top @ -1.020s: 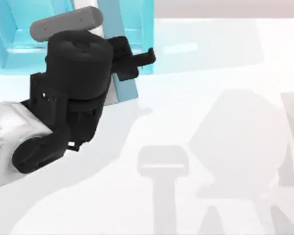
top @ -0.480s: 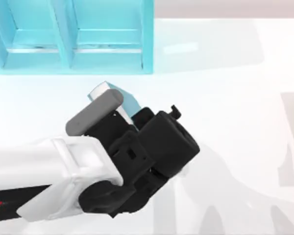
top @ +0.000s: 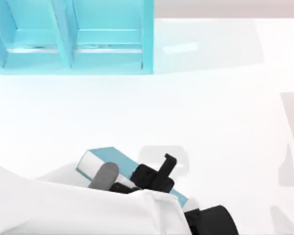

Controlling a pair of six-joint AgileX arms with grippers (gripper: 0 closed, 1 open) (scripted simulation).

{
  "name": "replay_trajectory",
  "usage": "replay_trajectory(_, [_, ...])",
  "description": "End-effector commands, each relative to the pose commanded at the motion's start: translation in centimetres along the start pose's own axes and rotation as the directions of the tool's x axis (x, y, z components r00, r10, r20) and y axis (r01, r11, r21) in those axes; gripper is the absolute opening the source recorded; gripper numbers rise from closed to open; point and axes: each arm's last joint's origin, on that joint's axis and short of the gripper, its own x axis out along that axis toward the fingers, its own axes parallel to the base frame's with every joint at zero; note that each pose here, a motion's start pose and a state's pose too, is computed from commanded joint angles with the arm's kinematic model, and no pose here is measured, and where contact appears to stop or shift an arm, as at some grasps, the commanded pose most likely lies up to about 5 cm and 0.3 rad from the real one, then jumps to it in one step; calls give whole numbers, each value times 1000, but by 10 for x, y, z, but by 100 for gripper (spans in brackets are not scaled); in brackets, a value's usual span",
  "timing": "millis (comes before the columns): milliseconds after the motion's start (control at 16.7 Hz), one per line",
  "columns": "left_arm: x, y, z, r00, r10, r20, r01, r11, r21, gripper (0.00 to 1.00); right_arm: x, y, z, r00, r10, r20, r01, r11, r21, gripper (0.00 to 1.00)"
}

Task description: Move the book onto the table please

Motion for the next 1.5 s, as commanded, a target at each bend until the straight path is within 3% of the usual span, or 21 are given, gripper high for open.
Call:
replay_trajectory(180, [-13,14,-18,996,-30,82,39,993,-116,0,0,0,0,1000,0,0,0,1000,0,100])
replay_trajectory(360, [-27,24,-33,985,-101,141,132,963,-234,0,0,0,0,1000,0,0,0,1000,0,100])
replay_trajectory(780, [-63,31,-64,938,-304,164,345,804,-484,0,0,0,0,1000,0,0,0,1000,0,100])
replay_trajectory(1080, [-76,29,-72,918,-369,148,383,722,-577,0,0,0,0,1000,0,0,0,1000,0,100])
replay_trajectory(1500, [-76,30,-72,919,-365,151,382,724,-574,0,0,0,0,1000,0,0,0,1000,0,100])
